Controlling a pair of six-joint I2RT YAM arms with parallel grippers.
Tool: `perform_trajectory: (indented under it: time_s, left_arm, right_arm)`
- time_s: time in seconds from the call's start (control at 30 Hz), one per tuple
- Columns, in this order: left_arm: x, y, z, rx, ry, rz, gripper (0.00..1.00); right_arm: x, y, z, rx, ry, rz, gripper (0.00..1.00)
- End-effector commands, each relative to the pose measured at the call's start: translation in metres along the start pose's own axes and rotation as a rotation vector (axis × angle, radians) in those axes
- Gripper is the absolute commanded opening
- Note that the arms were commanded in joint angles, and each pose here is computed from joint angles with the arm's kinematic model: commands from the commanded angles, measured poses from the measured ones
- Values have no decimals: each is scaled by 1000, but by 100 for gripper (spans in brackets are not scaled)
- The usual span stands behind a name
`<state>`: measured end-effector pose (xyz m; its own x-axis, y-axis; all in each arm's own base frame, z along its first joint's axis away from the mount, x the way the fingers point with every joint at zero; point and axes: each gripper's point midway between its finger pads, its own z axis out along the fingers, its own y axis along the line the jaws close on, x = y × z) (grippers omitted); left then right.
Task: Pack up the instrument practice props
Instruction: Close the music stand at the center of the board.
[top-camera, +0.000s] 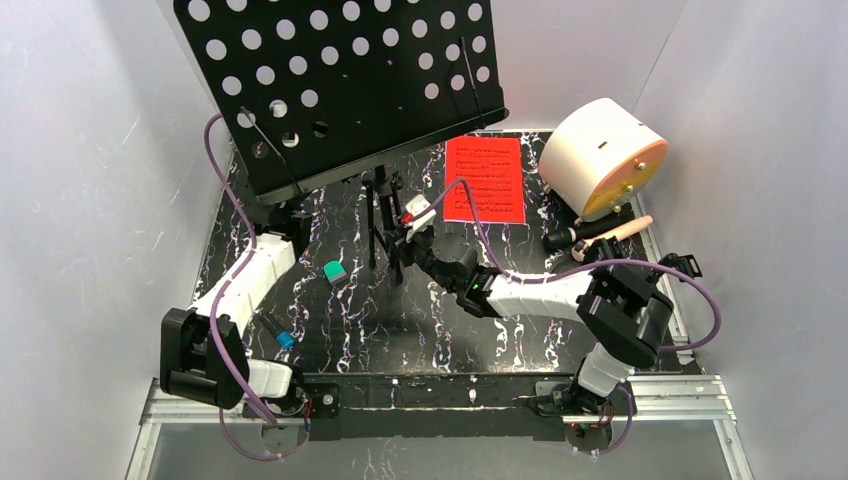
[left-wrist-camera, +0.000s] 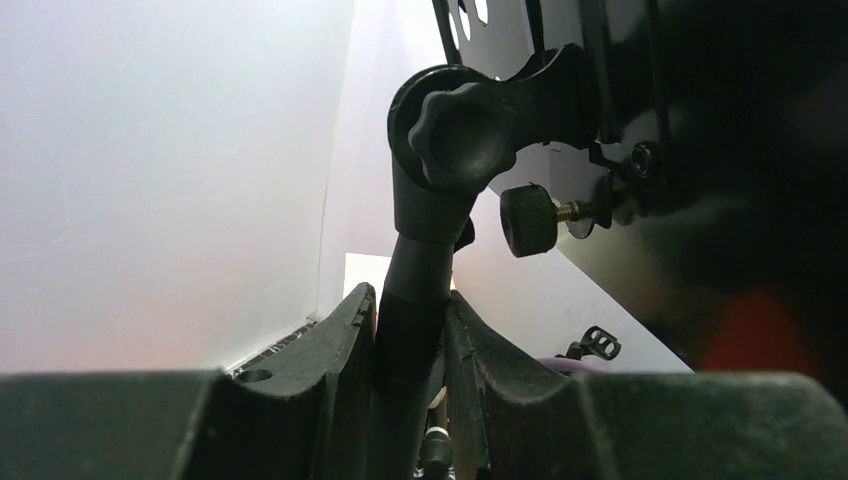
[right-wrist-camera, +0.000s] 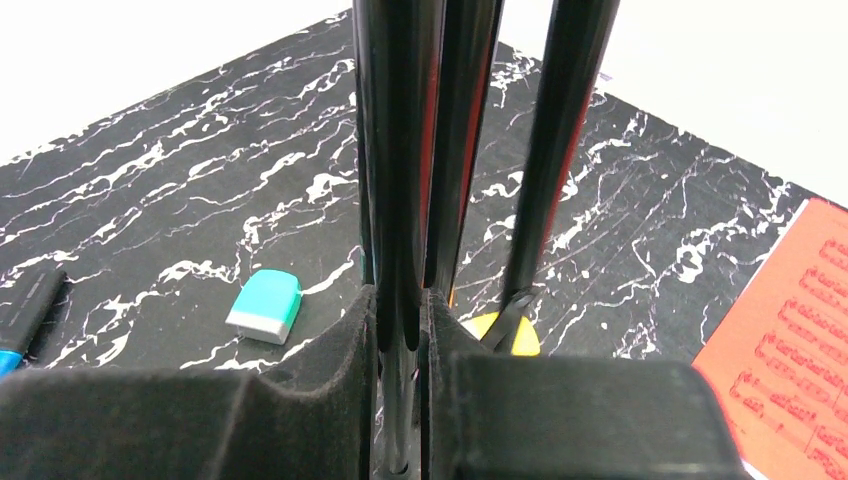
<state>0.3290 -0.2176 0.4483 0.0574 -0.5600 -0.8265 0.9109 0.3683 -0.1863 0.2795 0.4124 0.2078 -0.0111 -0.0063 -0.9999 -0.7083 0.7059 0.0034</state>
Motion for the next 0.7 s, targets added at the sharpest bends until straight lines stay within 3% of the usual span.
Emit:
perform_trajectory:
  time_s: [0.0,0.27,0.47,0.6,0.67]
  left_arm:
    - [-2,-26,-2,41,5,-65,0]
    - [-2,-31,-14,2,-14,-67,0]
    - [7,-16,-30,-120,-26,-64,0]
    - [11,-9,-35,-161,-9,-42,0]
    - [12,-5,-36,-183,-5,-28,0]
  right_arm:
    - [-152,12,2,-53,-439,61,1]
    - [-169,20,4,-97,-502,18,1]
    - [-136,22,3,-109,-424,7,1]
    - [-119,17,-2,-96,-384,10,15]
    - [-115,15,-4,-92,-375,9,35]
